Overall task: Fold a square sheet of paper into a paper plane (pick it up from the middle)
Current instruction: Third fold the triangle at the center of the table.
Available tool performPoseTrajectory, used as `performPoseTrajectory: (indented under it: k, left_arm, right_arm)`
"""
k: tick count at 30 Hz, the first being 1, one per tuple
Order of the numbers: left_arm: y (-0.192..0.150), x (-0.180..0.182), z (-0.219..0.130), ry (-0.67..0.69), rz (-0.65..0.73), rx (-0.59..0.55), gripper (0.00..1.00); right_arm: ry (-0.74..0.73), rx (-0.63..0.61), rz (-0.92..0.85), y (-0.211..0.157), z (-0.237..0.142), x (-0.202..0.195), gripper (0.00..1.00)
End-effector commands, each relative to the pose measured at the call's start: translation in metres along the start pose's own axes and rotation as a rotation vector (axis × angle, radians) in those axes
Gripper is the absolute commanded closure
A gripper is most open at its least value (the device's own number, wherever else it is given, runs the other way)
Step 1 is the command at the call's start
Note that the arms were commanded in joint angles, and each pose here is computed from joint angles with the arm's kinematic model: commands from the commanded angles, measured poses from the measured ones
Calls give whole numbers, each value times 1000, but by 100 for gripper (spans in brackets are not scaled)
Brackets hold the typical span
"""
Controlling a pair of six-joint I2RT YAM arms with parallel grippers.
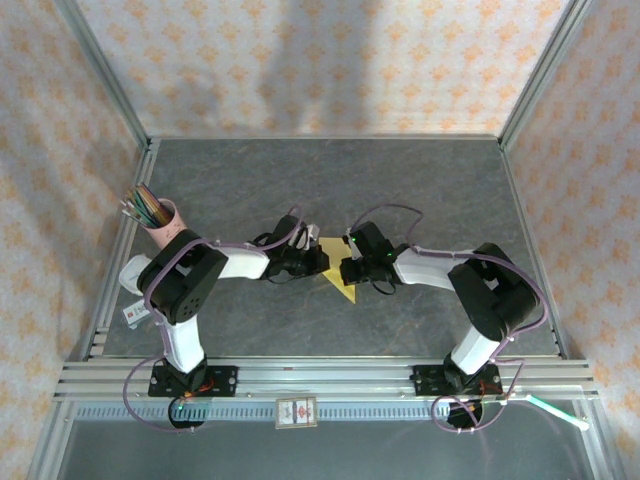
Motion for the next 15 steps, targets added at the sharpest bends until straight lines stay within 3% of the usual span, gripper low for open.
performPoseTrajectory:
  k: [1,11,15]
  left_arm:
    - [-2,18,3,48,4,2,89]
    - [8,-8,-20,-32,26,-54,87]
    - [2,1,-14,-24,13,-36,87]
  right_arm:
    - [-61,88,14,-27,6,-15,96]
    - [-65,86,14,-27,5,-15,96]
    - [-67,87,14,-27,5,-16,96]
Point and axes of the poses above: each hand's point on the last joint's axis, 136 mm out from that joint toward the fingers, its own z axis out along the fingers, its own x axis along the line the jaws close on, y = z × x, the point moved 1 cm from there along -z, back along the fingers, and after that the axes turned 9 degrees about -z, right-handed, at the moved point
